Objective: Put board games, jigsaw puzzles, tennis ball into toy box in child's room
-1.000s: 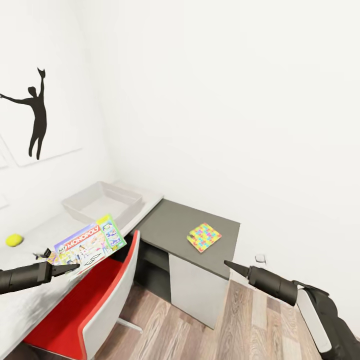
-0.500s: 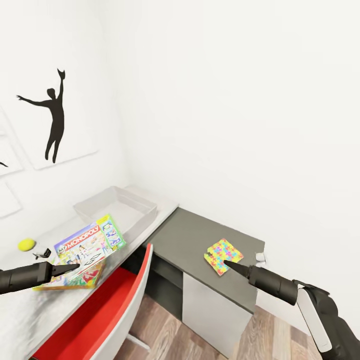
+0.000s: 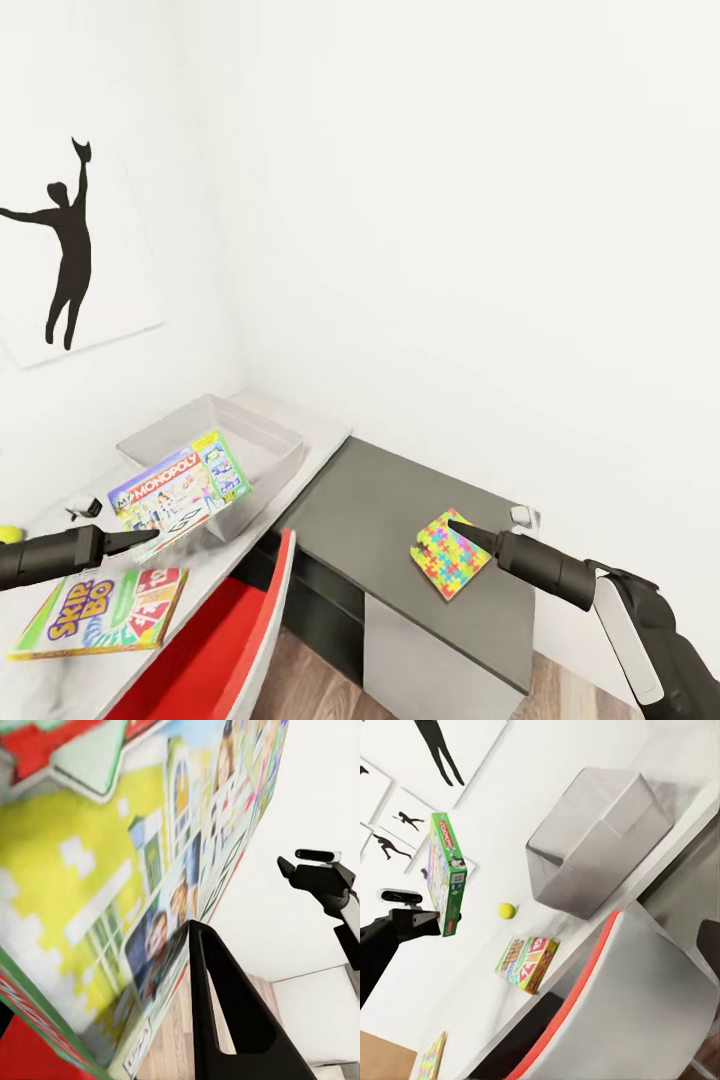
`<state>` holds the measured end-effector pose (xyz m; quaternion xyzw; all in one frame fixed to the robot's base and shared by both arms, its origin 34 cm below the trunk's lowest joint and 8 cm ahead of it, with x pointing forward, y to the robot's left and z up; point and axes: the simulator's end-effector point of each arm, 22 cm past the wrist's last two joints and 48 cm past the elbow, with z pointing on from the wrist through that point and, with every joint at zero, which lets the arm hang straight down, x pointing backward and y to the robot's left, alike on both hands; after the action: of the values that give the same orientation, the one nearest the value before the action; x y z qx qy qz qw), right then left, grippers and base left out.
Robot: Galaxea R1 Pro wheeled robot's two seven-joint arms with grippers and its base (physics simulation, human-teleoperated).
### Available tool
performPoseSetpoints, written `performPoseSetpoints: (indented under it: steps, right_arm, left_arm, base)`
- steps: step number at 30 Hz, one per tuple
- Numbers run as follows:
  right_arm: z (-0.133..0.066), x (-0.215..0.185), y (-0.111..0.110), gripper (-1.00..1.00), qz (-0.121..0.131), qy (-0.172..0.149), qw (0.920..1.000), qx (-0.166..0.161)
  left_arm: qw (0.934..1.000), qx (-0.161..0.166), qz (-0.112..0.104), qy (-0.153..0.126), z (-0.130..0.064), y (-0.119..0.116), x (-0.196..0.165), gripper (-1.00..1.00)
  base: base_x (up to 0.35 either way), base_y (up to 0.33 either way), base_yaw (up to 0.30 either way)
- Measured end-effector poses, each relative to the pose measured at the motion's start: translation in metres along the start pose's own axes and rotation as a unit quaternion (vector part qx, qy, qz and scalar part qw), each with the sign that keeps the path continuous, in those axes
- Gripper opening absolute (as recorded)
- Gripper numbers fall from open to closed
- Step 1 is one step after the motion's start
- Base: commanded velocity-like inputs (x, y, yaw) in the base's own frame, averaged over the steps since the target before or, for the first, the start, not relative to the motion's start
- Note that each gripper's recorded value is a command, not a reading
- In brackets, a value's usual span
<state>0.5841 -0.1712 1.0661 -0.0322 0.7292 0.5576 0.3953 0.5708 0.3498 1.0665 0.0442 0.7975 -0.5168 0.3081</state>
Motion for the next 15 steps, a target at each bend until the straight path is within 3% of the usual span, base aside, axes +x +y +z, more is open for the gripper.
performPoseSetpoints:
  steps: [5, 15]
  right_arm:
    - [-0.0001, -0.0010, 0.0010, 1.00, -0.001, -0.001, 1.0000, 0.000]
    - [-0.0009, -0.0027, 0.0048, 1.00, 0.001, -0.001, 1.0000, -0.006]
  left_arm:
    - [1.0000, 0.000, -0.001, -0.001, -0.0005, -0.0003, -0.0003, -1.00]
    - [1.0000, 0.001, -0.001, -0.002, -0.0008, -0.0006, -0.0006, -1.00]
  base:
    - [0.131, 0.040, -0.152]
    - [0.011, 0.003, -0.020]
